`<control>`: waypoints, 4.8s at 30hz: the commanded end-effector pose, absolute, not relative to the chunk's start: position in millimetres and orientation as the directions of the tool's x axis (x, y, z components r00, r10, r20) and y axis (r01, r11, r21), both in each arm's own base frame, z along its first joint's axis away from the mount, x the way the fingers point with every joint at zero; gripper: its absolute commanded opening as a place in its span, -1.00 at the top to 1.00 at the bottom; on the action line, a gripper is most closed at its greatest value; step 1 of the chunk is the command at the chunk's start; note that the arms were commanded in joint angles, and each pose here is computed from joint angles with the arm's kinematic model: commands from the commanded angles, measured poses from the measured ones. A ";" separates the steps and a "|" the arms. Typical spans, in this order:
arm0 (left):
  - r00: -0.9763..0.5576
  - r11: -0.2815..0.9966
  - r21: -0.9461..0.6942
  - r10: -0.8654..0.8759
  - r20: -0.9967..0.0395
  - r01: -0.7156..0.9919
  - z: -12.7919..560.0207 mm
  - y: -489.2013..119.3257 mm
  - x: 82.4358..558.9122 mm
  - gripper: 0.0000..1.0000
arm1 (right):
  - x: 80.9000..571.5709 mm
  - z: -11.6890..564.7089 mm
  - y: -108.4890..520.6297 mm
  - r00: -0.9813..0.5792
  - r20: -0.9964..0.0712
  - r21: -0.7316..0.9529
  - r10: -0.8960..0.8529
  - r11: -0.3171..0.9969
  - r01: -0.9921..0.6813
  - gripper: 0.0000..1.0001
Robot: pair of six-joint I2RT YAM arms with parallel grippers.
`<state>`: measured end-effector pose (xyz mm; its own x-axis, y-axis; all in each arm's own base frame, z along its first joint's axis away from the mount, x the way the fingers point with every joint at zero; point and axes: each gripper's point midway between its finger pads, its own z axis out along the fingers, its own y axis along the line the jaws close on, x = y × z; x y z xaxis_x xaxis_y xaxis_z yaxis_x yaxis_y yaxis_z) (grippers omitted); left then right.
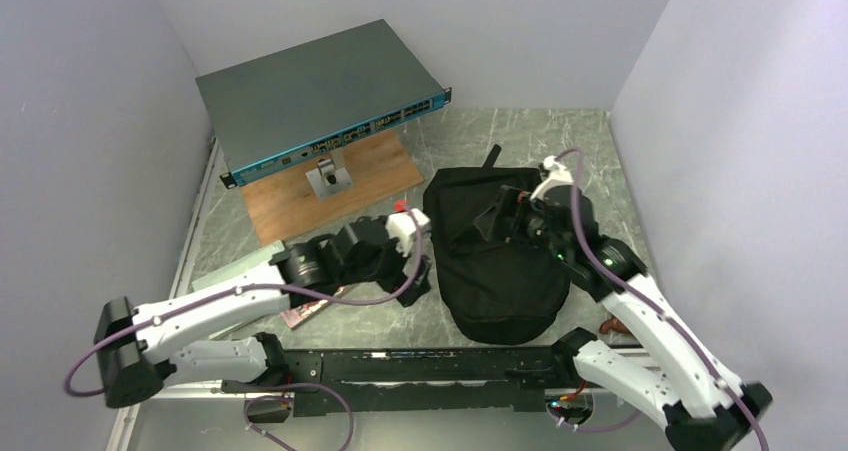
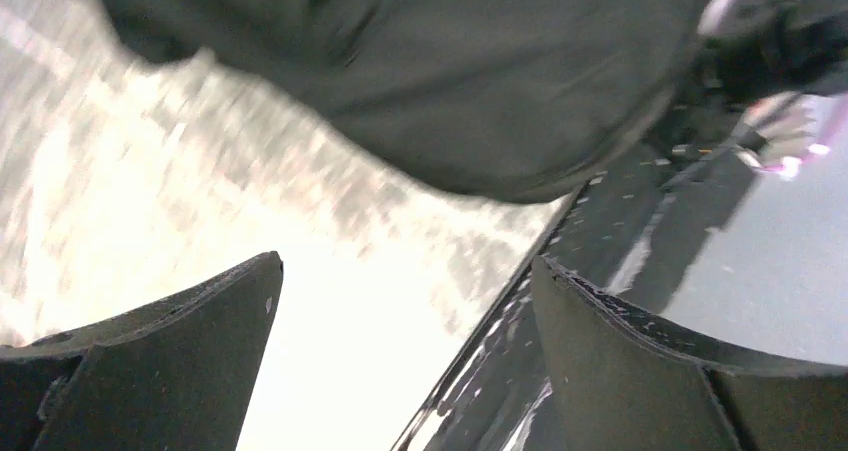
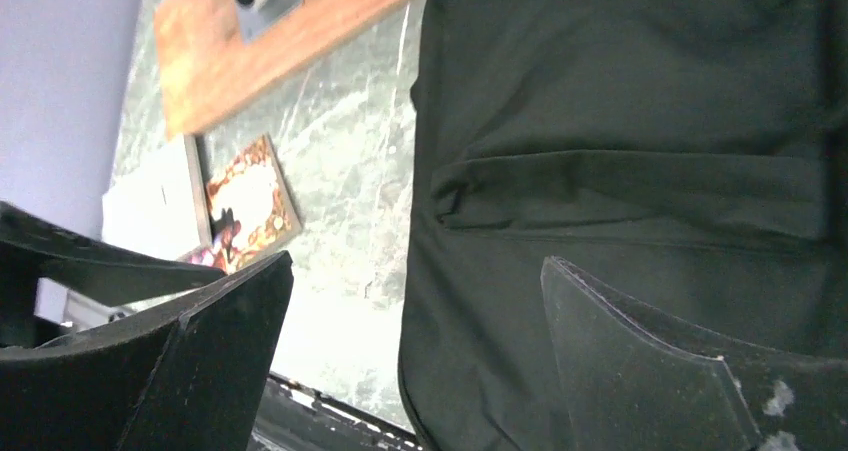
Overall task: Pack the student bag
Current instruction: Pick up the book from the center of the board.
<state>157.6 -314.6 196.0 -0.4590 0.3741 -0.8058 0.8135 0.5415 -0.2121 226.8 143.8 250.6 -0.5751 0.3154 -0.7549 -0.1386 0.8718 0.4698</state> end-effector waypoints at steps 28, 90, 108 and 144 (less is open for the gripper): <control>-0.655 0.945 -0.285 -0.317 -0.686 -0.159 61.1 -110.7 208.2 -0.67 | 234.6 108.7 427.8 -0.913 -0.403 0.831 0.063 0.443 -0.336 -0.49; -0.650 0.943 0.306 0.313 -0.692 0.129 87.0 -163.6 203.8 0.62 | 222.2 136.1 366.7 -0.972 -0.171 0.954 0.161 0.274 -0.122 0.65; -0.555 0.901 -0.071 0.199 -0.808 0.427 102.7 -216.1 181.9 1.00 | 234.8 122.4 361.0 -0.980 -0.159 0.900 0.116 0.425 -0.095 -1.00; -0.339 0.547 -0.262 0.044 -0.940 0.795 208.3 -255.5 130.3 -0.80 | 185.1 145.1 351.3 -0.985 -0.172 0.893 -0.003 0.421 -0.157 1.00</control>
<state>136.2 -253.3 158.5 -0.3981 0.1478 -0.9054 0.7575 0.6096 -0.2336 184.7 365.7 109.0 -0.9991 0.0425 0.0010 0.0190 0.4244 0.9053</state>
